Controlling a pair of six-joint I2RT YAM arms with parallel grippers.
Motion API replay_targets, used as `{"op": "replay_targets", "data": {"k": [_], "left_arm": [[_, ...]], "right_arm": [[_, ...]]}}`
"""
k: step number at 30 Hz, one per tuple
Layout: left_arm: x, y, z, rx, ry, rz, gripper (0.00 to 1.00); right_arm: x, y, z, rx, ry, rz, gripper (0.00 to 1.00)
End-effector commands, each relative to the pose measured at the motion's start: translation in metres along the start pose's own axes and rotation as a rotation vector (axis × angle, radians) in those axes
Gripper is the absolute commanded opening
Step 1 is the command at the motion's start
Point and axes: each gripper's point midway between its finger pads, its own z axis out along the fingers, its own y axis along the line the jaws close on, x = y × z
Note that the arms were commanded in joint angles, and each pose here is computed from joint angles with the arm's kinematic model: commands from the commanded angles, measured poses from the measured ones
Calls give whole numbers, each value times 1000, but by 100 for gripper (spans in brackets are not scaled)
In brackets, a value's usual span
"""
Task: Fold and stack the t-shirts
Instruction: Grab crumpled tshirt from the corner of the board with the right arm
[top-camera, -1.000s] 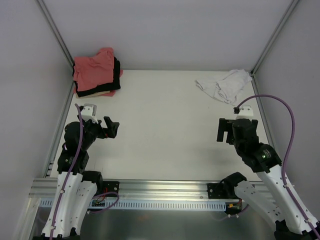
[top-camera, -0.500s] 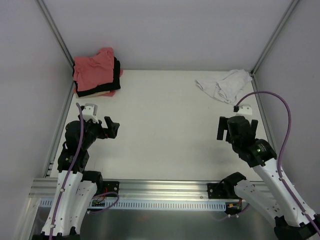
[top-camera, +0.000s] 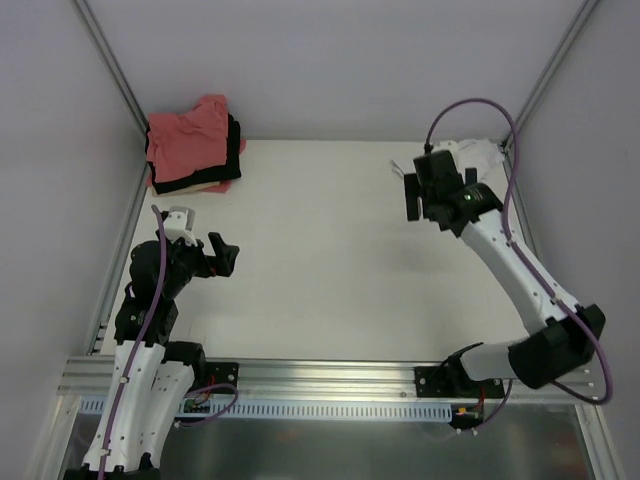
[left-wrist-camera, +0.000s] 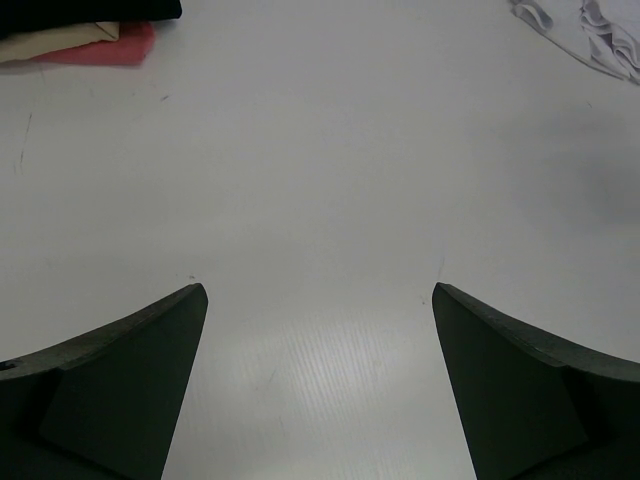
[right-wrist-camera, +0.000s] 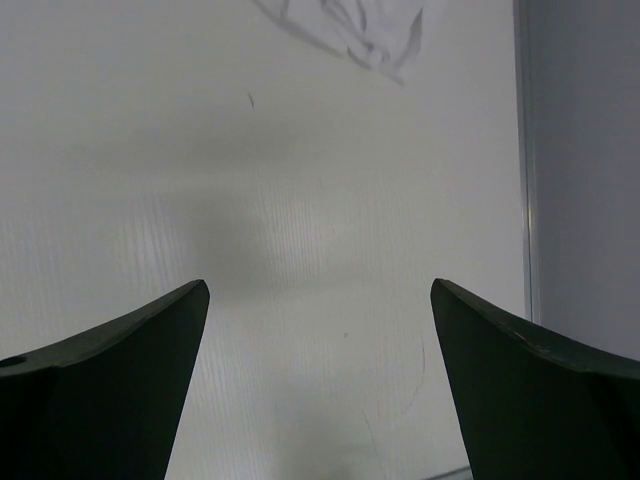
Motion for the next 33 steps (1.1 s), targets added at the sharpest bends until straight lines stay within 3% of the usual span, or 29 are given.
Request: {"op": "replay_targets", "data": {"k": [1,3,5,6,8,9,11,17,33], "left_arm": [[-19,-11,-6,37,-51,4,99],[-19,-11,-6,34,-52,6,99],[-19,-10,-6,32,-52,6,99],[-19,-10,-6,31,-52,6,99],[-18,-10,-6,33,-50,5,99],[-19,-11,-6,34,-52,6,99],[-17,-9,-4,31,-43,6,99],[-14,-8,0,29,-21,3,99],[-13,-9,0,39,-13,8,99]], "right_arm": [[-71,-4,16,28,-65,46,99],[-113,3,21,-34,-101,114,100],[-117,10,67,-23,0,118,99],[-146,2,69,-40,-41,168,100],[-139,13,117,-38,63,146,99],[-156,-1,126,-32,38,204,99],[-146,-3,168,-66,94,266,98],[-130,-23,243,-70,124,370,97],[-104,-8,335,-148,150,508,98]]}}
